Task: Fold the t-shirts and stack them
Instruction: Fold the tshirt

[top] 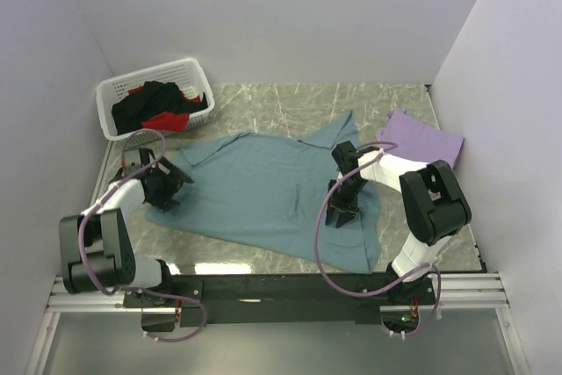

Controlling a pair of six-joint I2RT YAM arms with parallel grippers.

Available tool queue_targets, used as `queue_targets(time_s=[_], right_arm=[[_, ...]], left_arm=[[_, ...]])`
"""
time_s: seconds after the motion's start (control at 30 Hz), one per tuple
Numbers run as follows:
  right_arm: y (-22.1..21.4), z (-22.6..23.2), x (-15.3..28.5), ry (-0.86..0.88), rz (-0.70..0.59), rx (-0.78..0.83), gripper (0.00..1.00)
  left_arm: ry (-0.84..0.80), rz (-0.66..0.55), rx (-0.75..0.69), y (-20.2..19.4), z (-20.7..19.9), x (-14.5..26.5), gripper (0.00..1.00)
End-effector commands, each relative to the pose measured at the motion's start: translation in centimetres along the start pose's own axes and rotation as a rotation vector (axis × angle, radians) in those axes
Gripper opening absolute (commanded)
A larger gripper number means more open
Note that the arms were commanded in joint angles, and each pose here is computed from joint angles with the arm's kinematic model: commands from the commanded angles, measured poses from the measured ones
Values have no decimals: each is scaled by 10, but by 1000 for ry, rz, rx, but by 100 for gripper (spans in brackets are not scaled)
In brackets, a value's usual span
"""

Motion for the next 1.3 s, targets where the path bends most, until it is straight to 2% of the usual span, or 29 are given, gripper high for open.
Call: queue_targets(time_s=[0.0, 0.13, 0.27, 0.53, 0.73, 0.83, 0.93, 1.1, 1.27], right_arm=[[-30, -42, -21, -161, 75, -36, 44], [-36, -44, -18, -160, 79, -43, 44], [-32, -39, -14, -152, 76, -31, 44], [3, -10, 20, -110, -22, 12, 45], [25, 3, 28, -96, -69, 28, 45], [36, 6, 22, -102, -72, 36, 45], [44, 8, 17, -108, -71, 49, 45], [44, 4, 2, -157, -33, 64, 44], [42, 1, -6, -163, -23, 64, 44]], left_arm=[[122, 26, 95, -24, 36, 11, 88], [126, 39, 149, -45, 48, 23, 89], [115, -29, 159, -32, 37, 42, 90], [83, -143, 105, 0, 10, 72, 90], [-68, -140, 26, 9, -26, 61, 88], [-132, -87, 32, 2, -32, 45, 88], [-145, -39, 53, -6, -28, 30, 88], [-43, -25, 67, -11, -4, 13, 89], [58, 8, 186, -23, 34, 13, 90]])
Point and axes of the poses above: each gripper's point midway between its finger pads, its own x axis back along the fingers, its own z axis along the line the jaws close on, y = z × x, the point moved 2 cm from there along x, back along the fingers, and after that the axes turned 1 degree about x, right-handed, at the moved point
